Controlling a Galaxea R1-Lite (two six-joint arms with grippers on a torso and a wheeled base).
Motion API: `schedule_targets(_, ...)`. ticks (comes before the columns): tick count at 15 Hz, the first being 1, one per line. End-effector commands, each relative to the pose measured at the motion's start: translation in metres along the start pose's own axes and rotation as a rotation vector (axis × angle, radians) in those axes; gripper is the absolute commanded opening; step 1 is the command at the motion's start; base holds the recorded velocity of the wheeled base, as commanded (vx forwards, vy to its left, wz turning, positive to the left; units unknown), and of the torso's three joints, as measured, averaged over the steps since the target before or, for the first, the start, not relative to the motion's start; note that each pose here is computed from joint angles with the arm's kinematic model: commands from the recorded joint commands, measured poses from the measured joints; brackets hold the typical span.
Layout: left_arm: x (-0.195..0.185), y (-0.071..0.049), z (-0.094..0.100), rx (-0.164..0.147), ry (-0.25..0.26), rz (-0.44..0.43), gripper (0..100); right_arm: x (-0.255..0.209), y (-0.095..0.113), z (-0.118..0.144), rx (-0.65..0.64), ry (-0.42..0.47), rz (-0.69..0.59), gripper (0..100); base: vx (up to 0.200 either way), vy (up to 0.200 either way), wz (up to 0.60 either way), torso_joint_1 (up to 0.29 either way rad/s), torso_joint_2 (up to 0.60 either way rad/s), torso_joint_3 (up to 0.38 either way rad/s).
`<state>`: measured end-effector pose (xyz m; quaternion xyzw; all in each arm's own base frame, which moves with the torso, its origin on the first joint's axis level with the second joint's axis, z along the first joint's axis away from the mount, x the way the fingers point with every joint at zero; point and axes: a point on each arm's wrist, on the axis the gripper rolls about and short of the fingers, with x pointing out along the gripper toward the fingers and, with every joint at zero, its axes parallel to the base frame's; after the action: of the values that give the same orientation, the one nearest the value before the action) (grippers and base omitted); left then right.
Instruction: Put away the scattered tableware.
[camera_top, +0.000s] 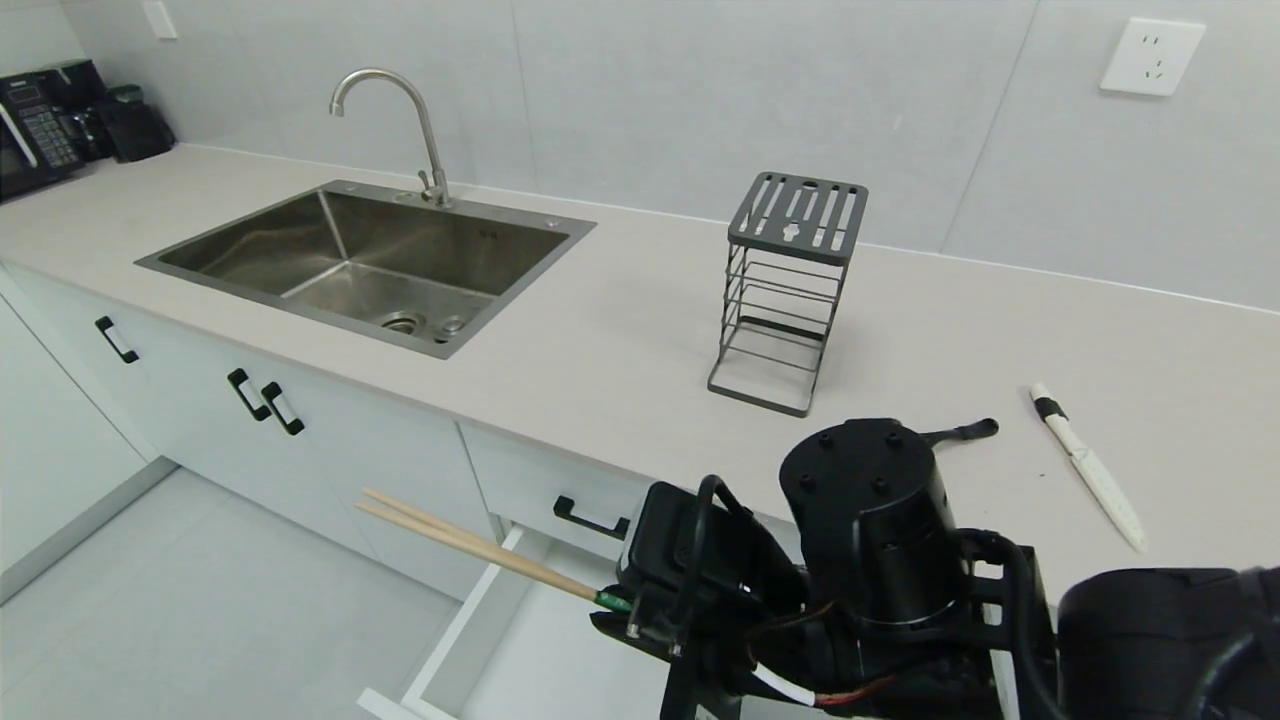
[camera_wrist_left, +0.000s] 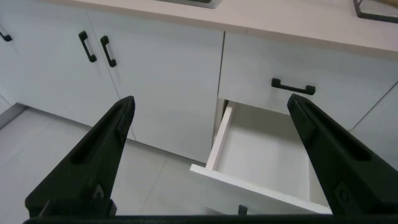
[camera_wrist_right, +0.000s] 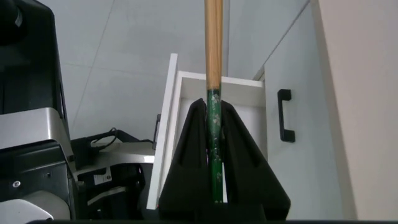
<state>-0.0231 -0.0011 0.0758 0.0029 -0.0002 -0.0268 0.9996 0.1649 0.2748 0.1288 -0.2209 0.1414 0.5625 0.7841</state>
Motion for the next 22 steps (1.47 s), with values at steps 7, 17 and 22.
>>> schedule_targets(7, 0.000, 0.000, 0.000, 0.000, 0.003, 0.000, 100, 0.004, 0.006, -0.001, -0.015, 0.038, -0.051, 0, 0.000, 0.000, 0.00, -0.175, 0.34, 0.161)
schedule_targets(17, 0.000, 0.000, 0.000, 0.000, 0.002, 0.000, 100, 0.005, 0.006, 0.005, -0.021, 0.126, -0.192, 0, 0.000, 0.000, 0.00, -0.168, 0.32, 0.157)
schedule_targets(22, 0.000, 0.000, 0.000, 0.000, 0.002, 0.000, 100, 0.012, 0.003, 0.018, -0.018, 0.076, -0.170, 0, 0.000, 0.000, 0.00, -0.018, 0.04, 0.019)
